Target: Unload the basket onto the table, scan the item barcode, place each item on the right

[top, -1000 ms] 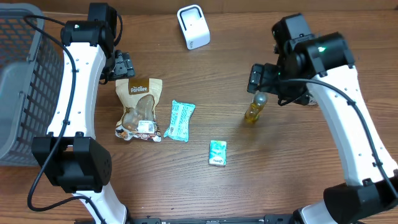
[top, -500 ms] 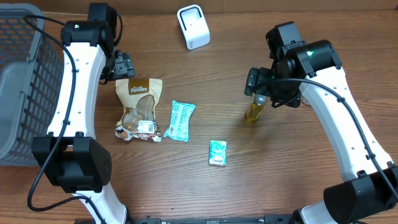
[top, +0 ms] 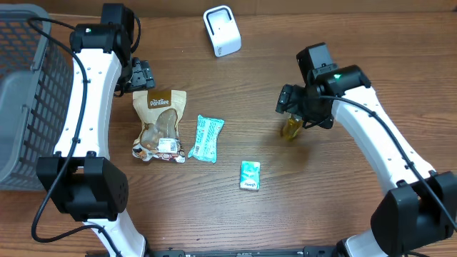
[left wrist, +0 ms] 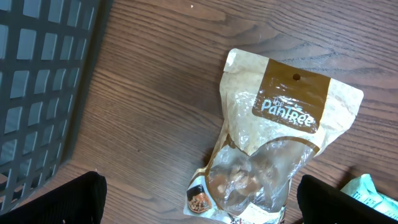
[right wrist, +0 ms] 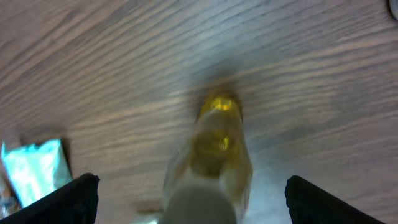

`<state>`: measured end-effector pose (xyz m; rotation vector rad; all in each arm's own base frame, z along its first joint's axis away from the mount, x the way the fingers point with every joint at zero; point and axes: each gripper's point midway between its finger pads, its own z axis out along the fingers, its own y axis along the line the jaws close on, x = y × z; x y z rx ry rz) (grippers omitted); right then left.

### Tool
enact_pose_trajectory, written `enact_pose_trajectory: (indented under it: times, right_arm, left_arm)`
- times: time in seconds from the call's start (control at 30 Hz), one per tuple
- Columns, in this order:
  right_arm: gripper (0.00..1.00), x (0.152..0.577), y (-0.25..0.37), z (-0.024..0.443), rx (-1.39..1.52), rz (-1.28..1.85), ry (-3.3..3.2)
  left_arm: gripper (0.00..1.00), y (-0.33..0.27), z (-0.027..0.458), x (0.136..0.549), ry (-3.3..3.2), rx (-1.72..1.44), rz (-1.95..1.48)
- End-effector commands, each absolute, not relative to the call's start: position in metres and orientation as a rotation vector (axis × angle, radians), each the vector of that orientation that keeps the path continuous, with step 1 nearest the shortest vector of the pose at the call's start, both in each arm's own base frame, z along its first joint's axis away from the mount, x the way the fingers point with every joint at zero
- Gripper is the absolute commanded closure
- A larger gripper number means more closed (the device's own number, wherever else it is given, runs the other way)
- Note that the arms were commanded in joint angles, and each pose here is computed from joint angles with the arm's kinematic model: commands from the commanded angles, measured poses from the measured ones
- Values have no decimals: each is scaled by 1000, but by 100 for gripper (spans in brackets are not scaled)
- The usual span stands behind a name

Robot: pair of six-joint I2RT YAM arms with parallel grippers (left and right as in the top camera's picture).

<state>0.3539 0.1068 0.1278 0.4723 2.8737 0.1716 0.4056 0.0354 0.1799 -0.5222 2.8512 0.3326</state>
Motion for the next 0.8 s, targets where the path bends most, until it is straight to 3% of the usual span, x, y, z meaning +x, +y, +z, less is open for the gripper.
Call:
enact_pose_trajectory:
  times: [0.0,0.5,0.63,0.77]
  right_arm:
    - [11,355,101,116,522,113,2856]
    - [47,354,101,113,509,110,2858]
    - [49,355,100,113,496,109,2860]
    - [54,354,101,113,267,81,2886]
  left_arm:
    - [0,36,190,409,2821,-513,338]
    - [0,36,190,409,2821,-513,339]
    - [0,36,190,409,2821,-513,338]
    - [0,36,190,409,2820,-513,339]
